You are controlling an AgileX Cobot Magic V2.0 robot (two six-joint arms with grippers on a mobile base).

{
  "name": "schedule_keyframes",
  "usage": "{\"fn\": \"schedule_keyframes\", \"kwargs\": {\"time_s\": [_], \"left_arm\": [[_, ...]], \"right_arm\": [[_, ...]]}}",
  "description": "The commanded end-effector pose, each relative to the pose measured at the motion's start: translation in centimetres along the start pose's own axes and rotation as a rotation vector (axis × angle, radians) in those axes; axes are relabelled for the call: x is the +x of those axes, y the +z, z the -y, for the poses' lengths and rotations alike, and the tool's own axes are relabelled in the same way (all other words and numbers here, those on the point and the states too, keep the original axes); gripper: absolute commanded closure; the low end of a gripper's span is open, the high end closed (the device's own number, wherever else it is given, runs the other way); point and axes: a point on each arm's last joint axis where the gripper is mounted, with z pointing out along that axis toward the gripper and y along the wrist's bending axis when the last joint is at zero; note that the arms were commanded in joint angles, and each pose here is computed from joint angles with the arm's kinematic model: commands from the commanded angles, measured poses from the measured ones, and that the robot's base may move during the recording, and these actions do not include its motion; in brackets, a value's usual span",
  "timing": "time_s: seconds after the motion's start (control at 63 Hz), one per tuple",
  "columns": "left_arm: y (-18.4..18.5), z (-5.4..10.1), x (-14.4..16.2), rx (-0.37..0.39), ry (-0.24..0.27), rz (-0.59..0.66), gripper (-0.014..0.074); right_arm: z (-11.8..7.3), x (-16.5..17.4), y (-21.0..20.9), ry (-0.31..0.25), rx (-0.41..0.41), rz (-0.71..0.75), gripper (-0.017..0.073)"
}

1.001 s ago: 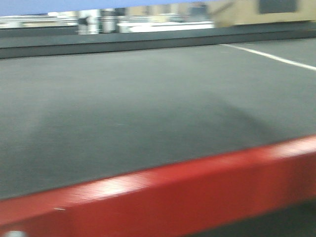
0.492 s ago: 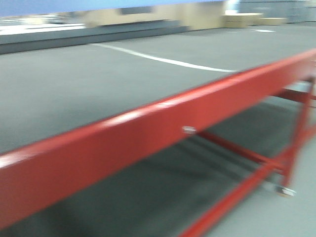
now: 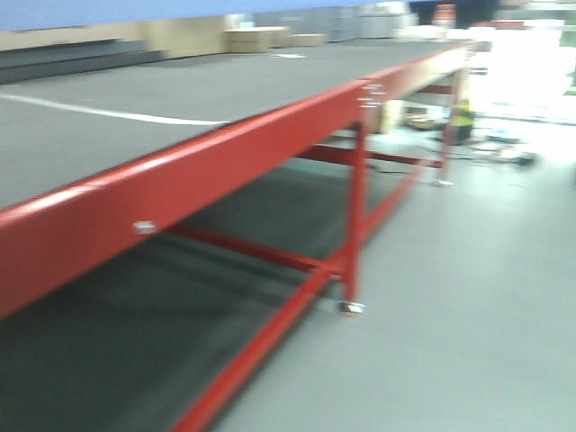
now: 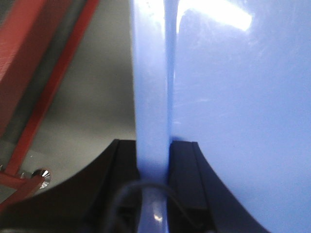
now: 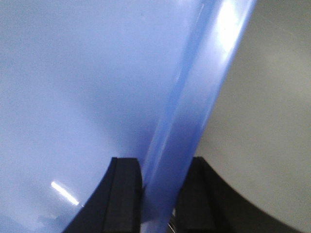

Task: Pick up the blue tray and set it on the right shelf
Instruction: 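Drive the base away from the table toward the steel shelving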

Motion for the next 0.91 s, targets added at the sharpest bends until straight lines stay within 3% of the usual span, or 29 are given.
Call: {"fn": "schedule_keyframes", "kwargs": {"time_s": [0.0, 0.89], "left_arm": [[-1.40, -0.56, 0.63, -0.052, 0.043, -0.032, 0.0642], [-1.40, -0.56, 0.63, -0.052, 0.043, -0.032, 0.0642]], "right_arm": [[-0.03, -0.79, -1.72, -0.045, -0.004, 0.117, 0.0503], [-0.03, -0.79, -1.72, -0.045, -0.004, 0.117, 0.0503]]}}
